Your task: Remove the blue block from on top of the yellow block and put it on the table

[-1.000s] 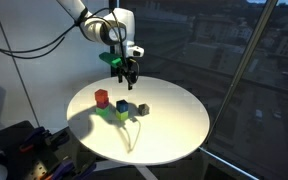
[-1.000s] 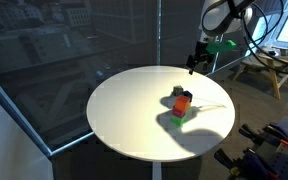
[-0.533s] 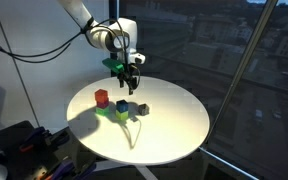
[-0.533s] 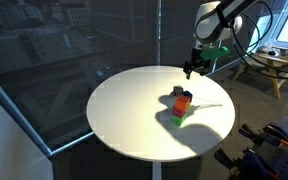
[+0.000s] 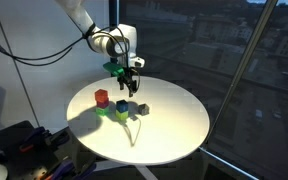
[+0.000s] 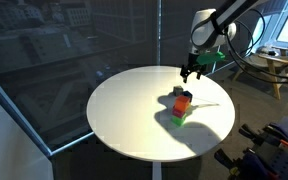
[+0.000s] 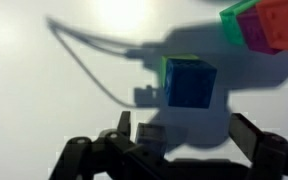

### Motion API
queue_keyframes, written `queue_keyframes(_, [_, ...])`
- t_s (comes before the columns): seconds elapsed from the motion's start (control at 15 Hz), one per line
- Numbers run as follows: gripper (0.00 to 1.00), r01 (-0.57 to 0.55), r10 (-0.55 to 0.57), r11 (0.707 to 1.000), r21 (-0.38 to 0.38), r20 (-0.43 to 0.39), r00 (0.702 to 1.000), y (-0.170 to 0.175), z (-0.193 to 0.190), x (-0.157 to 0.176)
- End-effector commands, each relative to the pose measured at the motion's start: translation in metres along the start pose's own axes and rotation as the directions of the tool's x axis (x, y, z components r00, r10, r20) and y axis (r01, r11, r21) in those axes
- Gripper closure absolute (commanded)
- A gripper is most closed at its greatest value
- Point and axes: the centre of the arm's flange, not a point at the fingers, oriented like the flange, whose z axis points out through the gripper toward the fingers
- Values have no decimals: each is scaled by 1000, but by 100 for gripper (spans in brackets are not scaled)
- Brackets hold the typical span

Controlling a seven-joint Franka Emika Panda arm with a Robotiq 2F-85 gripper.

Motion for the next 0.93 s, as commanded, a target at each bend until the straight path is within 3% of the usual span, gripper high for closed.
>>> queue_keyframes(0.0, [0,13,-13,1000,8,-17,1000,-10,5,4])
queue_keyframes(0.87, [0,42,-42,999,-4,-7,999,-17,51,2])
